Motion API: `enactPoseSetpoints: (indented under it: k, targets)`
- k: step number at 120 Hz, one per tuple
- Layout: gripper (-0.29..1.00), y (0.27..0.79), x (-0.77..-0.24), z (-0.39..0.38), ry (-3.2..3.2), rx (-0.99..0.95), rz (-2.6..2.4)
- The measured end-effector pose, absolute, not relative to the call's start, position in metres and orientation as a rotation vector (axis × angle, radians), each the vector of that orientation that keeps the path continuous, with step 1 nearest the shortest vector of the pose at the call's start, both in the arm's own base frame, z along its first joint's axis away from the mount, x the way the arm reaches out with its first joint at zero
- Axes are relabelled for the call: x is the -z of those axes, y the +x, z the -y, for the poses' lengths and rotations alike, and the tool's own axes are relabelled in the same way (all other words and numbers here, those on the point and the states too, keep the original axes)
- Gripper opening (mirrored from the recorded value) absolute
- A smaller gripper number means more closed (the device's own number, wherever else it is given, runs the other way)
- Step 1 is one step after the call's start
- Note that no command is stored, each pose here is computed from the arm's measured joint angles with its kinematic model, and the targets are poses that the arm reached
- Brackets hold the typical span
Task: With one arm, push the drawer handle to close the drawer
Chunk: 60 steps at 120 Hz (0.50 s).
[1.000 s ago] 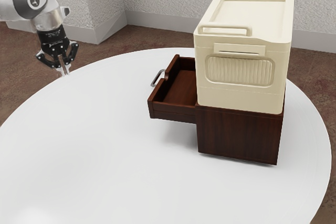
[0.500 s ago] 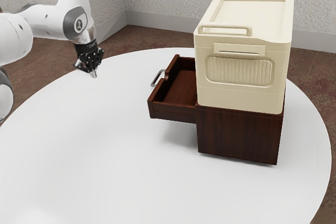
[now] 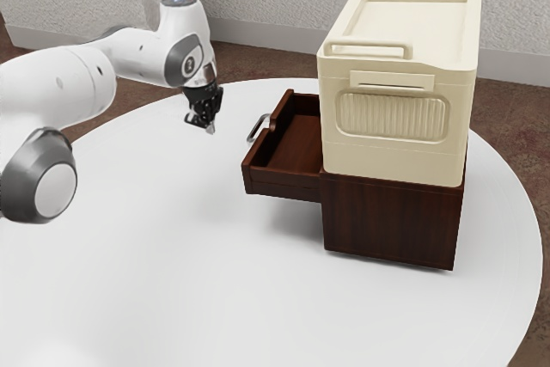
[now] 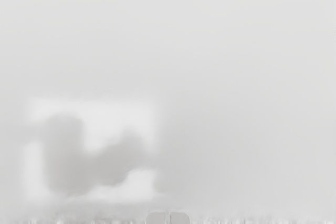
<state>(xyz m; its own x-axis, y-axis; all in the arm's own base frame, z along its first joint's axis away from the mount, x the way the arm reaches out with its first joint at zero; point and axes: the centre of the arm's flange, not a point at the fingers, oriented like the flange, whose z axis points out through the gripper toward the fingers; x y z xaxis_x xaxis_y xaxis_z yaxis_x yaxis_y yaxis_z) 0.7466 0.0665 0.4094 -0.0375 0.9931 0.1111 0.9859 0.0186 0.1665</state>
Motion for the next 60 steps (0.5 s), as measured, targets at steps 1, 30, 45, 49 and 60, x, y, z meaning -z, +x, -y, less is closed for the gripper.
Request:
enactPoseSetpoints:
  k: [1, 30, 45, 49, 60]
  targets:
    - [-0.08, 0.747, -0.409, -0.065, 2.151, -0.307, -2.215]
    - [-0.08, 0.762, -0.409, -0.032, 2.092, -0.359, -2.18]
    - [-0.08, 0.766, -0.415, -0.017, 2.077, -0.382, -2.156]
    - [-0.08, 0.766, -0.415, -0.015, 2.074, -0.385, -2.154]
    - [-0.08, 0.769, -0.408, -0.008, 2.07, -0.385, -2.145]
